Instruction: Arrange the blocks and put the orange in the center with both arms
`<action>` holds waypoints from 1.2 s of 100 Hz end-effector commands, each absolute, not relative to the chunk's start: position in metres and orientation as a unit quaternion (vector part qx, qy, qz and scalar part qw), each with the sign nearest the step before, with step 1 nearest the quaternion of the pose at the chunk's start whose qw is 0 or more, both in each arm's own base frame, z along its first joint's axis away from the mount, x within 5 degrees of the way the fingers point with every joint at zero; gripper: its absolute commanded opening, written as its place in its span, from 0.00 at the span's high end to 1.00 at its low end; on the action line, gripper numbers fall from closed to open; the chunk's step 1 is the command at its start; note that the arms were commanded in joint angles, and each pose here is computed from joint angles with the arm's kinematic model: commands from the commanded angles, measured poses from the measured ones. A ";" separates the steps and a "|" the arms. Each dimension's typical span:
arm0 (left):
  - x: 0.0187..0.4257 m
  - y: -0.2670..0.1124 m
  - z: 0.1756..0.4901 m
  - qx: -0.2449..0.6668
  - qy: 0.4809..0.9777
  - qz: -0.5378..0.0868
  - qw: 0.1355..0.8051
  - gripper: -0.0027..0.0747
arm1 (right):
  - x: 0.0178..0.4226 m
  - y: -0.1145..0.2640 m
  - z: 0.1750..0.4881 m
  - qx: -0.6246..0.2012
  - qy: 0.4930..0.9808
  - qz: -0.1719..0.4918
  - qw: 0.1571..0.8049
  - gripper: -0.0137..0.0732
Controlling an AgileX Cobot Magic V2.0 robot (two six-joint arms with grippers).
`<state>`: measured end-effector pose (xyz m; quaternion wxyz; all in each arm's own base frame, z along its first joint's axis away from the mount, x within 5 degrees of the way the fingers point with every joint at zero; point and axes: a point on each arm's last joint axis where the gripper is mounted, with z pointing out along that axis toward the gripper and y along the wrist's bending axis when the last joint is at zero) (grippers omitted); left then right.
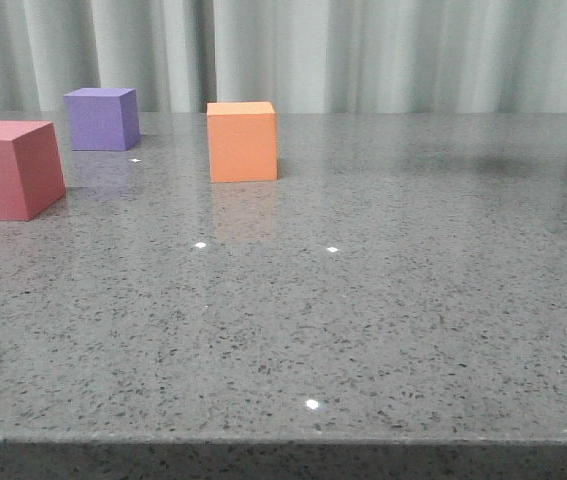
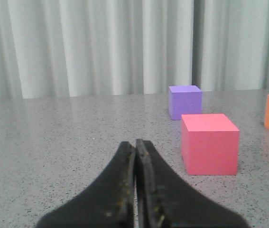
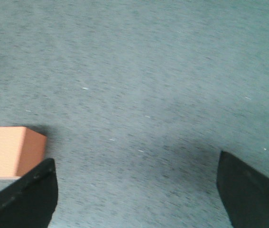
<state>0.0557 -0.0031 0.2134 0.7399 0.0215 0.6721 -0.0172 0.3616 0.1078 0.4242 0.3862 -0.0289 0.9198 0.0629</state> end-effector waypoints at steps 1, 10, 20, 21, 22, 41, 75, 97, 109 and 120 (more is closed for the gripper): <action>0.054 -0.003 0.208 0.021 0.646 -0.020 0.763 0.99 | 0.337 0.083 0.452 -0.022 0.890 0.056 0.452 0.08; 0.054 -0.003 0.208 0.021 0.646 -0.020 0.763 0.99 | 0.322 0.065 0.448 -0.008 0.889 0.045 0.456 0.08; 0.054 -0.003 0.208 0.021 0.646 -0.020 0.763 0.99 | 0.305 0.049 0.438 0.004 0.889 0.028 0.457 0.08; 0.054 -0.003 0.208 0.021 0.646 -0.020 0.763 0.99 | 0.304 0.048 0.434 0.004 0.891 0.026 0.454 0.08; 0.054 -0.003 0.208 0.021 0.646 -0.020 0.763 0.99 | 0.301 0.045 0.435 0.006 0.889 0.025 0.457 0.08; 0.054 -0.003 0.208 0.021 0.646 -0.020 0.763 0.99 | 0.262 0.026 0.410 0.019 0.884 0.015 0.467 0.08; 0.054 -0.003 0.208 0.021 0.646 -0.020 0.763 0.99 | 0.193 0.016 0.372 0.001 0.859 0.005 0.512 0.08; 0.054 -0.003 0.208 0.021 0.646 -0.020 0.763 0.99 | 0.156 0.009 0.360 -0.016 0.834 -0.012 0.551 0.08; 0.054 -0.003 0.208 0.021 0.646 -0.020 0.763 0.99 | 0.136 0.006 0.353 -0.018 0.824 -0.019 0.566 0.08; 0.054 -0.003 0.208 0.021 0.646 -0.020 0.763 0.99 | 0.119 0.003 0.348 -0.019 0.812 -0.019 0.583 0.08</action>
